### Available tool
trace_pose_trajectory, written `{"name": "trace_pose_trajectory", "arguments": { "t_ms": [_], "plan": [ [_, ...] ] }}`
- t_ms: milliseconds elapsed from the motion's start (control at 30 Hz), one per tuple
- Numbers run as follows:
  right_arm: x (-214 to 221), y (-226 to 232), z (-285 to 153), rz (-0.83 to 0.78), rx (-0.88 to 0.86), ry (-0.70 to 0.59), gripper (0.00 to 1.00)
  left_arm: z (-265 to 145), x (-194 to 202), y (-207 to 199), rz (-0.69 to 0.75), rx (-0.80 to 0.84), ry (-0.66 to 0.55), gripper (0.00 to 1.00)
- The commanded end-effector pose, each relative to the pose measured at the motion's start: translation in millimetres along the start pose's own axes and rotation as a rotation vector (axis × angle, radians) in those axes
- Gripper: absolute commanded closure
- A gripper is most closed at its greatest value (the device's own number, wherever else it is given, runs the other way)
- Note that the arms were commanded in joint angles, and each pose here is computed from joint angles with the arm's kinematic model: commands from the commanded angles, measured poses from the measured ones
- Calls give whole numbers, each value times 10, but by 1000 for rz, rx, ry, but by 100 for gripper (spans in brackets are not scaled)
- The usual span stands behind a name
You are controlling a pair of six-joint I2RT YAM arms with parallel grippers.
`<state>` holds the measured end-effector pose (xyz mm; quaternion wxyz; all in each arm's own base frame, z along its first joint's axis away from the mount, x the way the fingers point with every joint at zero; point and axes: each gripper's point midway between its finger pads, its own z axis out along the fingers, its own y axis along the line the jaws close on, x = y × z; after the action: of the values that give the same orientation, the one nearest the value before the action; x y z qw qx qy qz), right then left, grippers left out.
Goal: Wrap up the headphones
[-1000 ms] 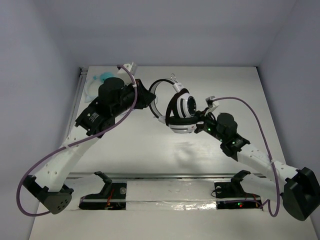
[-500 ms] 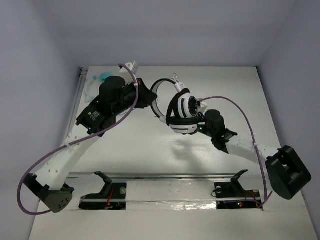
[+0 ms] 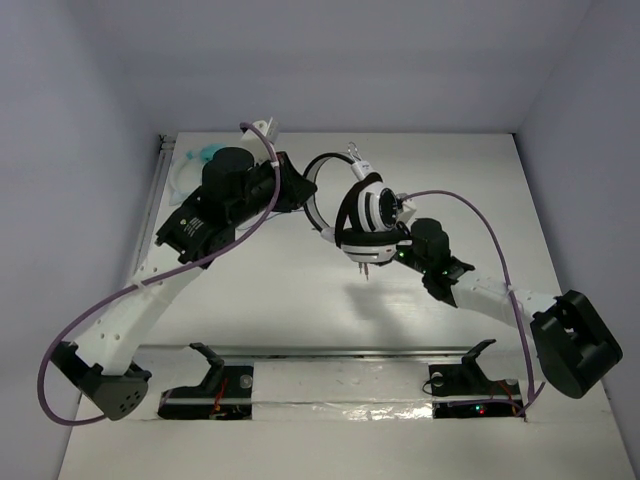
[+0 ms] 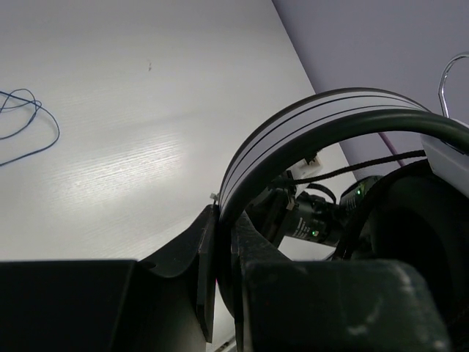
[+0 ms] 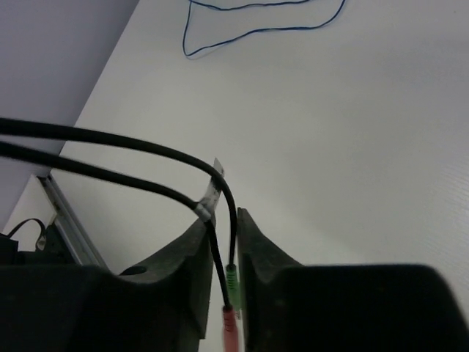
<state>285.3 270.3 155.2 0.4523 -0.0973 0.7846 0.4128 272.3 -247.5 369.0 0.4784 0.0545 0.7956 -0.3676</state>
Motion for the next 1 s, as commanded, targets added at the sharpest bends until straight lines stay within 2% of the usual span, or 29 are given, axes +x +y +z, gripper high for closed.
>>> {"name": "trace_pose_trajectory", "arguments": {
  "t_ms": [0, 33, 100, 167, 200, 233, 333, 533, 700, 833, 967],
  "plan": [
    [-72, 129, -3, 19, -24, -36, 79, -87, -647, -328, -38, 95, -212, 100],
    [-67, 130, -23, 25, -22, -39, 90, -44, -694, -225, -51, 53, -236, 100],
    [71, 239, -36, 43, -45, -5, 100, 108, -765, -46, -105, -4, -272, 100],
    [151, 254, -54, 68, -24, -1, 100, 288, -688, 155, -162, -40, -269, 100],
    [237, 344, -61, 69, -36, 16, 100, 377, -744, 186, -215, -25, -303, 100],
    [293, 367, -70, 73, -32, 23, 100, 460, -679, 419, -250, -89, -322, 100],
    [378, 489, -87, 123, -26, 15, 100, 648, -709, 590, -362, -100, -385, 100],
    [464, 630, -95, 216, -42, -5, 100, 729, -707, 839, -455, -165, -479, 100],
    [450, 864, -143, 304, -122, -35, 100, 780, -575, 1068, -486, -225, -514, 100],
    [478, 1109, -160, 345, -199, -15, 100, 865, -361, 1168, -498, -237, -496, 100],
    [249, 1308, -220, 399, -263, -54, 100, 911, 123, 1220, -457, -283, -433, 100]
  ]
}}
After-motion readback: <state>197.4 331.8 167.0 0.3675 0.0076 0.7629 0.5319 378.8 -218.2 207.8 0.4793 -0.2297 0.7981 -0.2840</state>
